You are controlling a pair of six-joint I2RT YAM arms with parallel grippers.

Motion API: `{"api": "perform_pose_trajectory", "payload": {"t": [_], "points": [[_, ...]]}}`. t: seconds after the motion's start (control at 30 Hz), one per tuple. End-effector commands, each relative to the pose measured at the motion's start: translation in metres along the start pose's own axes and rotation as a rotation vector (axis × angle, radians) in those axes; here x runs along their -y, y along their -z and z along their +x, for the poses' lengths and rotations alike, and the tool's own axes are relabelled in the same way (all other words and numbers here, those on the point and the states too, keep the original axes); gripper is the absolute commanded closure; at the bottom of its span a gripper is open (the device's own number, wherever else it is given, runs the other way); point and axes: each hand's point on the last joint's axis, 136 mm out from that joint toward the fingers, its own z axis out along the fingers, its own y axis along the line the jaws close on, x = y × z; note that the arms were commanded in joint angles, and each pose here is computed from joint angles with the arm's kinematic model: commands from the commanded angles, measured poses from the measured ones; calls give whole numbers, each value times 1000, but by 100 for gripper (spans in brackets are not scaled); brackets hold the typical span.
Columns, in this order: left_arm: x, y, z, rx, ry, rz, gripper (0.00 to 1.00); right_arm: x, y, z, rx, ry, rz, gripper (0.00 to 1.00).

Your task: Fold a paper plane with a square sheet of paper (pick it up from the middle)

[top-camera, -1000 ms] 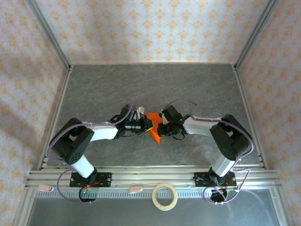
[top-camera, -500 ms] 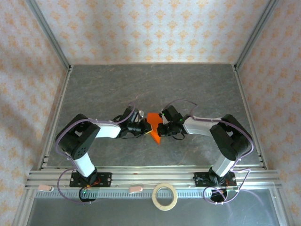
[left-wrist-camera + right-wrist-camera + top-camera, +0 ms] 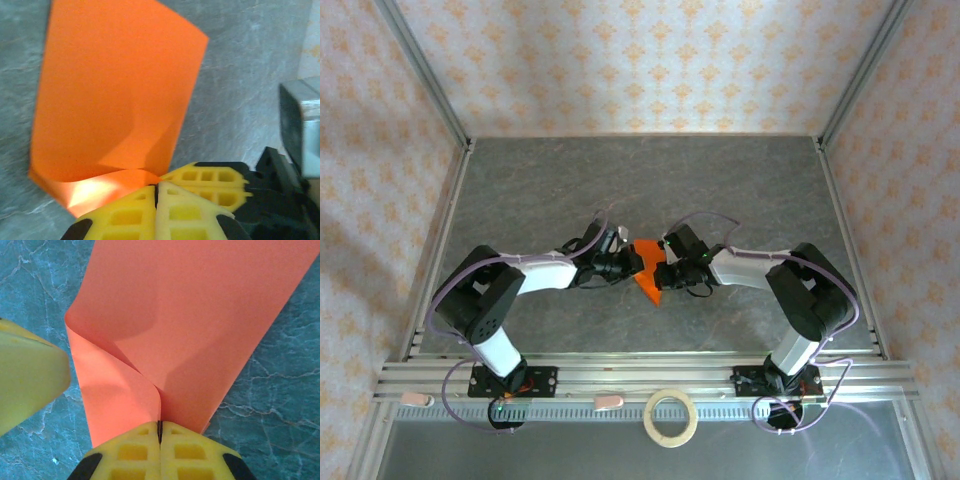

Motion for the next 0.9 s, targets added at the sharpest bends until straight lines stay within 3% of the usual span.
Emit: {"api": "perform_pose_trajectory", "payload": {"t": [0.0,0.33,0.5,0.63,0.77,0.87], "points": [[6,-5,6,-32,-18,17,98,20,-6,20,-53,-37,64,96],[-48,-21,30,-86,11,-104,100,11,-2,12,-38,-47,33,93],[-60,-24,34,-87,17,-124,100,-13,17,-14,57,-68,-39,76],[-59,-25,34,-92,12,-120,100,-2,40,-32,139,-141,27,67],[-59,-26,33,-90,9,-116,100,-16,50,-27,109,-201,-93,63],[-58,-26,33,-90,6,-113,100,-39,46,-10,6,-248,-237,69]]}}
